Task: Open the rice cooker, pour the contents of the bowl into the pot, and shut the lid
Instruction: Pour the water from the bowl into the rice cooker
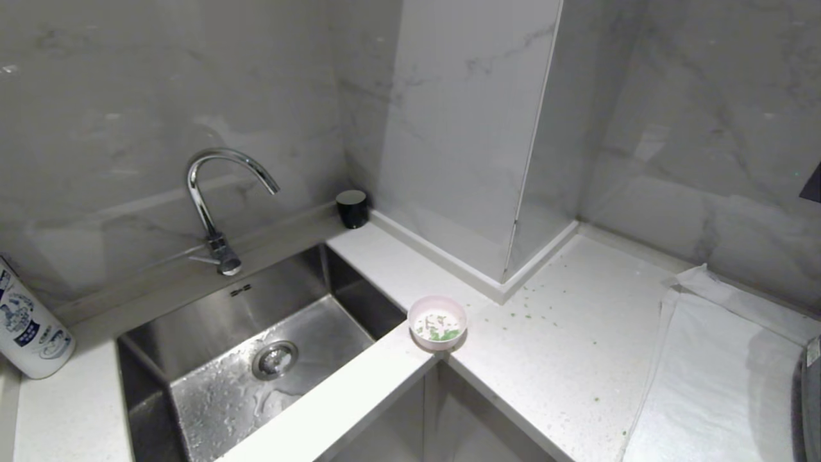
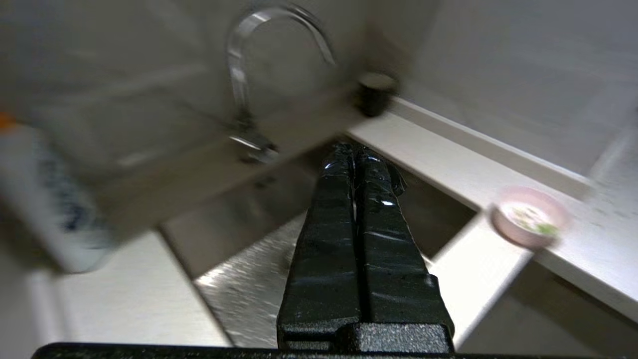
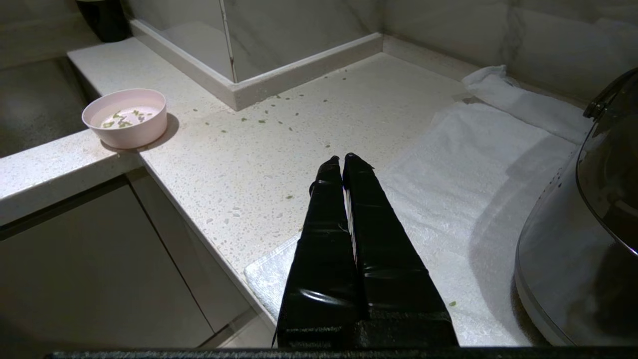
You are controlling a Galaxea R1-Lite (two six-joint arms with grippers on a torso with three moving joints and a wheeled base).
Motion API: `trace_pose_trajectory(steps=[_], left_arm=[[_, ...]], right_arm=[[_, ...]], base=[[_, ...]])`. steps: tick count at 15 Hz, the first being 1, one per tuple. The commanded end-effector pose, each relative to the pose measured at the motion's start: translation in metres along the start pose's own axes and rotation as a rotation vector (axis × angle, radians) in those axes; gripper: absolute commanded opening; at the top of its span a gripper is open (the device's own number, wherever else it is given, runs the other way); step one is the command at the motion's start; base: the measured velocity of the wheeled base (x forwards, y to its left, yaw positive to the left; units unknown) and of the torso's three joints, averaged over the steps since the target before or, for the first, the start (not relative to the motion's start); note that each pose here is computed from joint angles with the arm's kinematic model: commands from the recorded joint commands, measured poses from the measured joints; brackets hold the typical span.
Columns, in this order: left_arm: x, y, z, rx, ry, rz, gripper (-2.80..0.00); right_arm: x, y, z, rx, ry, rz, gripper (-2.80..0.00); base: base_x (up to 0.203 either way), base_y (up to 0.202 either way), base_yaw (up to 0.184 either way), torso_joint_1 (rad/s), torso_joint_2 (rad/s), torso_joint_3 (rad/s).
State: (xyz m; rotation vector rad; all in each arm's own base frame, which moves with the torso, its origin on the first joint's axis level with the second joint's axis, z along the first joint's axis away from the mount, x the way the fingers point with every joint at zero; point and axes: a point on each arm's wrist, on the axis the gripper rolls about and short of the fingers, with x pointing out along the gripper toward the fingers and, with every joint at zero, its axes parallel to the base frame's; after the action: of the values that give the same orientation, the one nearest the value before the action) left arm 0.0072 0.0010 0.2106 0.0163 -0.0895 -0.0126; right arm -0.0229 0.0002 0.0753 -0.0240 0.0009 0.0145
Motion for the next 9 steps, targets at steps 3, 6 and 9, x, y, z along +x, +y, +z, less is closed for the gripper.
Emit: trace_pose_trajectory(steps=[3,6,9], left_arm=[[-0.058,-0.001,-0.021,0.072,-0.208,0.097,-2.80],[-0.057,-0.003,-0.078,0.106,-0.080,0.017,-2.80],[-0.044,-0.004,-0.121,0.167,0.050,-0.024,-2.80]], right_arm=[[0.000,0.000,-0.001,0.000,0.004,0.001,-2.80],[0.000,0.000,0.000,0.000,0.002,0.001,-2.80],[0.000,0.000,0.000,0.000,0.002,0.001,-2.80]], base=[[0.000,0.000,0.000,0.000,0.00,0.000],[0.000,0.000,0.000,0.000,0.00,0.000],[0.000,0.000,0.000,0.000,0.00,0.000]])
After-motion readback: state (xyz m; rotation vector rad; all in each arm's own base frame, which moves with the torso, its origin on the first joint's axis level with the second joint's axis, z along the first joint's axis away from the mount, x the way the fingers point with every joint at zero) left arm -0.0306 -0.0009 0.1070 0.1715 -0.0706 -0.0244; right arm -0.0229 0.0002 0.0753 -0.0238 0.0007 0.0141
